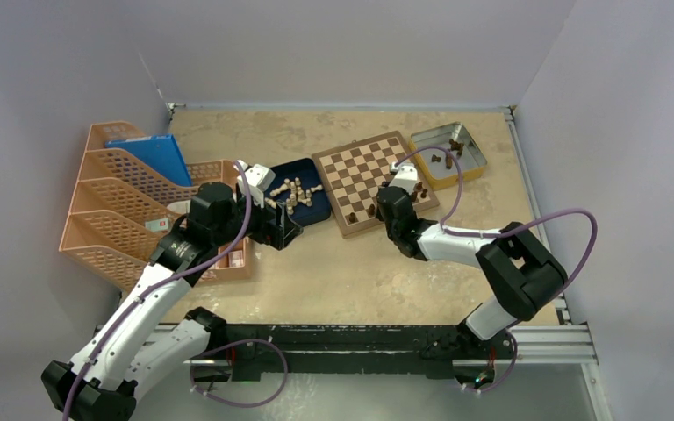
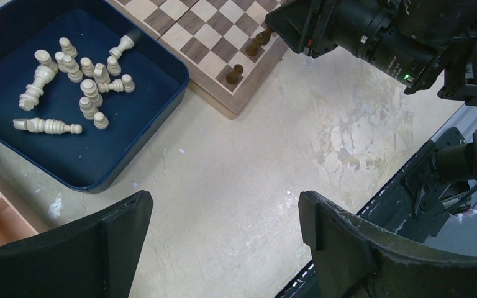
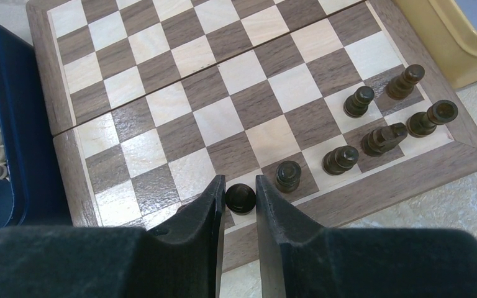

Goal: Set up the chess pieces on the board
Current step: Place the chess piece on the chessboard.

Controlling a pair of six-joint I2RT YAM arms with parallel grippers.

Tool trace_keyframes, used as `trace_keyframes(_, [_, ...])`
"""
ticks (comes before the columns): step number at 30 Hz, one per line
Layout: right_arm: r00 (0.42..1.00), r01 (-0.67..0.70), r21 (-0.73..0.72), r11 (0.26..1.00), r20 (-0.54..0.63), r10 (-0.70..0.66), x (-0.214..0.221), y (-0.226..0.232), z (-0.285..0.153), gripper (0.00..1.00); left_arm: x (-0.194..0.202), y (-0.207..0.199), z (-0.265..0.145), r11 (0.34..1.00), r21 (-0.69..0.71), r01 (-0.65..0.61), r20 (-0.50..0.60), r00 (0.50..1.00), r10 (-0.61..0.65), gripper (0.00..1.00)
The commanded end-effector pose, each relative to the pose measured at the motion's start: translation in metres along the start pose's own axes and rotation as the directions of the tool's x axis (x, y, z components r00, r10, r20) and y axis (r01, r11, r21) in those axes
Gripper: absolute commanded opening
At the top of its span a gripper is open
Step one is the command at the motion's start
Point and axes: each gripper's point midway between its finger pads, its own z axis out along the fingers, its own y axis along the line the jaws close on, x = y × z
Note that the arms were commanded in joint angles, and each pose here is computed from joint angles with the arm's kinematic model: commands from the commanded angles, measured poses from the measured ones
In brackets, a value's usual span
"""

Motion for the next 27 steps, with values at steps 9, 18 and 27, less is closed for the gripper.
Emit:
trace_keyframes(9, [0.998,-0.017,0.039,0.999,0.057,0.015,-0.0136,0.0006,0.0034,0.25,-0.0127,0.0012,0.0008,1.000,-0.005,-0.026,0.046,0.999,0.027,0.88])
trace_keyframes(18, [0.998,-0.014,0.043,0.999,0.054,0.012,-0.0130,0.0010,0.0039,0.28,-0.0126,0.0016,0.0000,1.000,-0.008,-0.027,0.048,0.998,0.028,0.88])
trace_keyframes(27, [0.999,-0.024,0.021,0.999,0.047,0.023,-0.0184,0.0089,0.0016,0.33,-0.0110,0.0020,0.0014,1.000,-0.008,-0.023,0.040,0.999,0.024,0.88])
